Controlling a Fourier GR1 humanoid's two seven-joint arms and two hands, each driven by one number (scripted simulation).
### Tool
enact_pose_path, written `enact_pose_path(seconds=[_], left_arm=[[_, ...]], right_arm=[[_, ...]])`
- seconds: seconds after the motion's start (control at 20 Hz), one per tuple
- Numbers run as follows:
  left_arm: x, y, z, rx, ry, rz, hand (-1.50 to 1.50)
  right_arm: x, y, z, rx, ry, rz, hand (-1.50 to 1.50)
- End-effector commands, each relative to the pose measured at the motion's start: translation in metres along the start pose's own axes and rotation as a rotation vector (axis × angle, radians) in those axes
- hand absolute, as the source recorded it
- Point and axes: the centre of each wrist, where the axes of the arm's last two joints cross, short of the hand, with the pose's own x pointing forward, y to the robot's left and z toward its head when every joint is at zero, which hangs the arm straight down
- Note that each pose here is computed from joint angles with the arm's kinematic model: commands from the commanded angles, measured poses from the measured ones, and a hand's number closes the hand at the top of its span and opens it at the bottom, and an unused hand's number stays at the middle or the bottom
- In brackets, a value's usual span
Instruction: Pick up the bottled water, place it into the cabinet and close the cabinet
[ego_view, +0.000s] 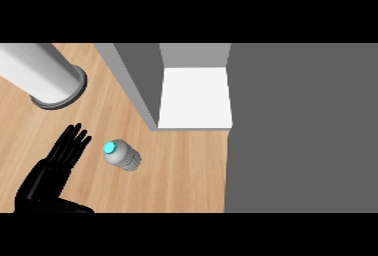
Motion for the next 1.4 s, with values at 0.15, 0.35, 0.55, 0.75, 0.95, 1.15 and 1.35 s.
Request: enact_pose_path(seconds=[0.15,0.35,0.55,0.75,0.95,1.15,1.35], left_arm=[[-0.050,0.015,-0.004,0.034,0.076,0.040,-1.50],[-0.076,0.004,-0.038,0.030,0.114,0.052,-1.50],[-0.089,0.038,-0.021,0.066,0.128,0.121,-1.50],[-0.103,0.040,-0.025,0.055,0.137,0.145,-1.50],[-0.099,0.036,-0.051,0.035,0.138,0.135,-1.50],[-0.118,0.027,-0.041,0.018,0.140,0.179,-1.50],[-0.134,0.008,-0.040,0.004,0.146,0.164,-1.50]], right_arm=[[0.000,-0.004,0.020,0.025,-0.008,-0.001,-1.50],[0.000,0.004,0.009,0.002,0.005,-0.003,-1.50],[0.013,0.012,0.016,0.000,-0.002,-0.005,-1.50],[-0.003,0.011,0.012,0.001,0.009,-0.004,-1.50],[0.001,0.007,0.019,0.009,-0.006,-0.020,-1.50],[0.000,0.001,0.022,0.002,0.003,0.001,-1.50],[0.006,0.006,0.013,0.031,-0.007,-0.014,-1.50]])
